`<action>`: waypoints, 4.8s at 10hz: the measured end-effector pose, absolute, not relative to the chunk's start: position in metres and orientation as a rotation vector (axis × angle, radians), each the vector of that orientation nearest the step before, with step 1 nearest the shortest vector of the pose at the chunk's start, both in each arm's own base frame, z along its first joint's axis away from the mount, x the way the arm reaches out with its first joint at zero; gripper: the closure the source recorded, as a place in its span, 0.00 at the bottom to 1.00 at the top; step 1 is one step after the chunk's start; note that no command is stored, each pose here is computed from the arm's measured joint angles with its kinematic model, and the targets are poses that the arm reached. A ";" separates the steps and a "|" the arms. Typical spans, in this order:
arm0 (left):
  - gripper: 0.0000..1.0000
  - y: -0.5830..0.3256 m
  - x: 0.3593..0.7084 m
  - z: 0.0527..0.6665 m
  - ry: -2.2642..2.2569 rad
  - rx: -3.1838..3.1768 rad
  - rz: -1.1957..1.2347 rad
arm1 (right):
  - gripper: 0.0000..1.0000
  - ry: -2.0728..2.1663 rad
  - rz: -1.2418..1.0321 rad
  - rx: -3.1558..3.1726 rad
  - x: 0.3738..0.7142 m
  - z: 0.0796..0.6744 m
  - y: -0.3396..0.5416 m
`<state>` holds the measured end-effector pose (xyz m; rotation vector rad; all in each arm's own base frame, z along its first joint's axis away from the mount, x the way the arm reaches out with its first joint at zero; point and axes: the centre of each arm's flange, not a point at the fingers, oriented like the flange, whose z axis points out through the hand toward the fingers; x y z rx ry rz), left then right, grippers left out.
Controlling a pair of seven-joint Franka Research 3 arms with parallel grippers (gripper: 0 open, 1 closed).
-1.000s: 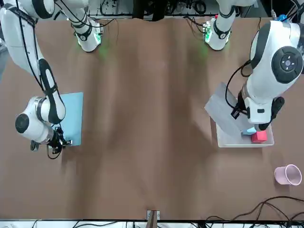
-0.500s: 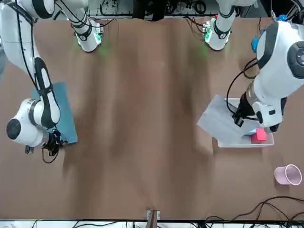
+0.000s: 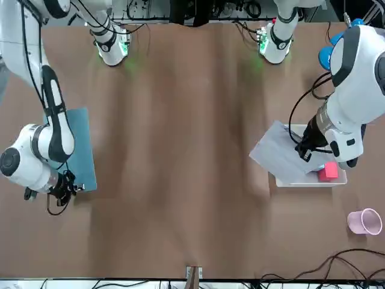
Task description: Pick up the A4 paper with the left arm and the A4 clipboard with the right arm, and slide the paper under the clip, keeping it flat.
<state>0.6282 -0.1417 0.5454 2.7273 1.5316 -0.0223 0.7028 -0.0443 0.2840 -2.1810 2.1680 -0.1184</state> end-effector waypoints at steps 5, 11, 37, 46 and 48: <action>0.99 -0.135 0.630 0.550 1.562 2.703 -0.012 | 0.96 2.030 -0.190 -2.184 0.720 0.332 0.100; 0.99 -0.126 0.630 0.557 1.648 2.642 0.002 | 0.96 1.819 -0.160 -2.322 0.671 0.315 0.294; 0.99 -0.225 0.619 0.547 1.796 2.451 -0.010 | 0.53 2.080 -0.434 -1.790 0.589 0.170 0.542; 0.99 -0.235 0.616 0.544 1.815 2.442 -0.017 | 0.00 2.097 -0.438 -1.813 0.595 0.176 0.538; 0.99 -0.235 0.616 0.543 1.816 2.442 -0.018 | 0.00 2.100 -0.350 -1.963 0.594 0.175 0.534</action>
